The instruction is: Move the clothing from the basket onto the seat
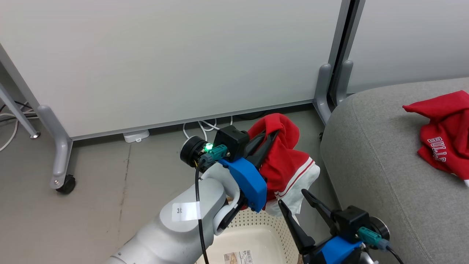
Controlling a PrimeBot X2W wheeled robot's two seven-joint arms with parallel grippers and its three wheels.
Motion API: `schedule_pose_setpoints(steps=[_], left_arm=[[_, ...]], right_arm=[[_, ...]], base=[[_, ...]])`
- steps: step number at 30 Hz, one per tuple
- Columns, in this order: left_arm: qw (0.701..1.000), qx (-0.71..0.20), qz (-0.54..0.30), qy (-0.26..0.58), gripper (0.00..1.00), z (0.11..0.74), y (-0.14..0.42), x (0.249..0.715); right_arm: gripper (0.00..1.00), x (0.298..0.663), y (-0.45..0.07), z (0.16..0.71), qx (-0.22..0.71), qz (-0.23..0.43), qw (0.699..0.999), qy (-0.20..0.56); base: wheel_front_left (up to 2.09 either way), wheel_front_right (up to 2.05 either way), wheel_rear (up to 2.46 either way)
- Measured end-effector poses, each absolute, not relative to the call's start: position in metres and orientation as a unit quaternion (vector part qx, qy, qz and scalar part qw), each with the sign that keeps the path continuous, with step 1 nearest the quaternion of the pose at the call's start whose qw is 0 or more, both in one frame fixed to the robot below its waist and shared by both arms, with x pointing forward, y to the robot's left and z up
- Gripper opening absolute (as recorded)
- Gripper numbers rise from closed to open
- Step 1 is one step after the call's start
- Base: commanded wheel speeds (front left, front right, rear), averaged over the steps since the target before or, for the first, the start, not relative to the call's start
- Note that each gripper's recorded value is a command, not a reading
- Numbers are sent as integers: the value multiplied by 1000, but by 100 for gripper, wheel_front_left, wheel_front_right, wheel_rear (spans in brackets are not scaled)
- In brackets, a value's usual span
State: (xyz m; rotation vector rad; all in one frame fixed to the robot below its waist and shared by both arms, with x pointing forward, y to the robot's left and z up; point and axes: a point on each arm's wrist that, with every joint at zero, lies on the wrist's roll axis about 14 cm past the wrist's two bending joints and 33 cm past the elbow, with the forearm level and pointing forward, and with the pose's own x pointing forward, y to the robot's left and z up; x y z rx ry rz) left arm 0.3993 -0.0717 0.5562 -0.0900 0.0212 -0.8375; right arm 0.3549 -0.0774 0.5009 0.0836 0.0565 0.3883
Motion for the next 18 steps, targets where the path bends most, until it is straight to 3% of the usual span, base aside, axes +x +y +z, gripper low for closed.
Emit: schedule_pose_setpoints(steps=[18], left_arm=[[913, -45, -406, 15, 0, 553, -69, 399]], right_arm=[[100, 396, -55, 507, 7, 226, 974, 9]], base=[[0, 0, 0]])
